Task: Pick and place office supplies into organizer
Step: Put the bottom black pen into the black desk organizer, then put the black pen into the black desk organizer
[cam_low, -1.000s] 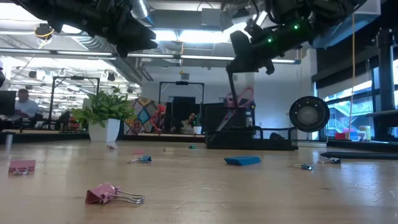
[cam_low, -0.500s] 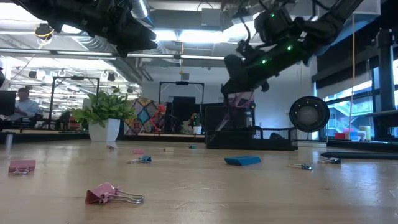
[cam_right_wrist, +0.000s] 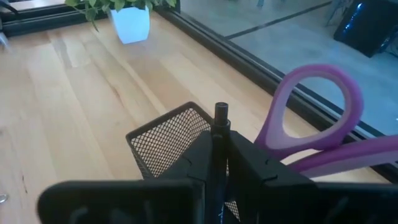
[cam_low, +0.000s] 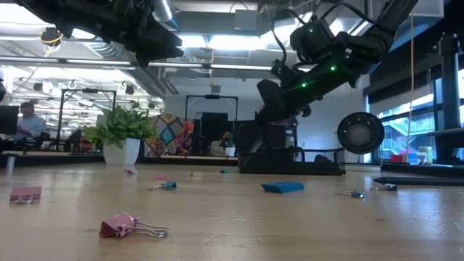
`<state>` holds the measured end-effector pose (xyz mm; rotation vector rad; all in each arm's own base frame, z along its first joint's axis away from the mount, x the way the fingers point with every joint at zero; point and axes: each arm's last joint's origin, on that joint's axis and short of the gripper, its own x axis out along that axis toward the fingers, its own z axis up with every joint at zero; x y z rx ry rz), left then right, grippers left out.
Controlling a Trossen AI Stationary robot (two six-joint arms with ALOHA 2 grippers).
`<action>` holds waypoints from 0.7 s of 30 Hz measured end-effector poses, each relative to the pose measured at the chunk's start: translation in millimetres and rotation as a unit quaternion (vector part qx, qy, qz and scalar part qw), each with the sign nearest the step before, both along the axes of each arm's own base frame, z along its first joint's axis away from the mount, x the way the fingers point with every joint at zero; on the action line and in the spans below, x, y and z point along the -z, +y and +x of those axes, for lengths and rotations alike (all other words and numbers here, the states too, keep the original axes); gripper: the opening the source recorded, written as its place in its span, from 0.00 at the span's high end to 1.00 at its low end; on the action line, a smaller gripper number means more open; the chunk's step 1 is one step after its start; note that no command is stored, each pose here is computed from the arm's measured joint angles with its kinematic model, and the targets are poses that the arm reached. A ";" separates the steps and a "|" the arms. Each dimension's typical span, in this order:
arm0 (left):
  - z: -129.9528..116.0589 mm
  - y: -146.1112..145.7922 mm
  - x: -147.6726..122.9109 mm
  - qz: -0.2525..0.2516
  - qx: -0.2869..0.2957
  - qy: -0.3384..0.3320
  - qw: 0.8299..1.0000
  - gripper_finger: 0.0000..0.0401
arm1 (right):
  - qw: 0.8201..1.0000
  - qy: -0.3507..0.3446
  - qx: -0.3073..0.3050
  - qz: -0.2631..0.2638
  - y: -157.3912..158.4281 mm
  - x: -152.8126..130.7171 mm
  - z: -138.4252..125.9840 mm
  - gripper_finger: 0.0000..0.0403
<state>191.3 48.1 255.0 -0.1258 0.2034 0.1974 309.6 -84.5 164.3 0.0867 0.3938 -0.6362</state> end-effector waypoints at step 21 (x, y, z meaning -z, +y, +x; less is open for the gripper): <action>0.0 0.0 -0.1 0.000 0.000 0.000 1.000 0.58 | 0.999 -0.024 -0.016 -0.023 2.8 -24.4 17.9 0.62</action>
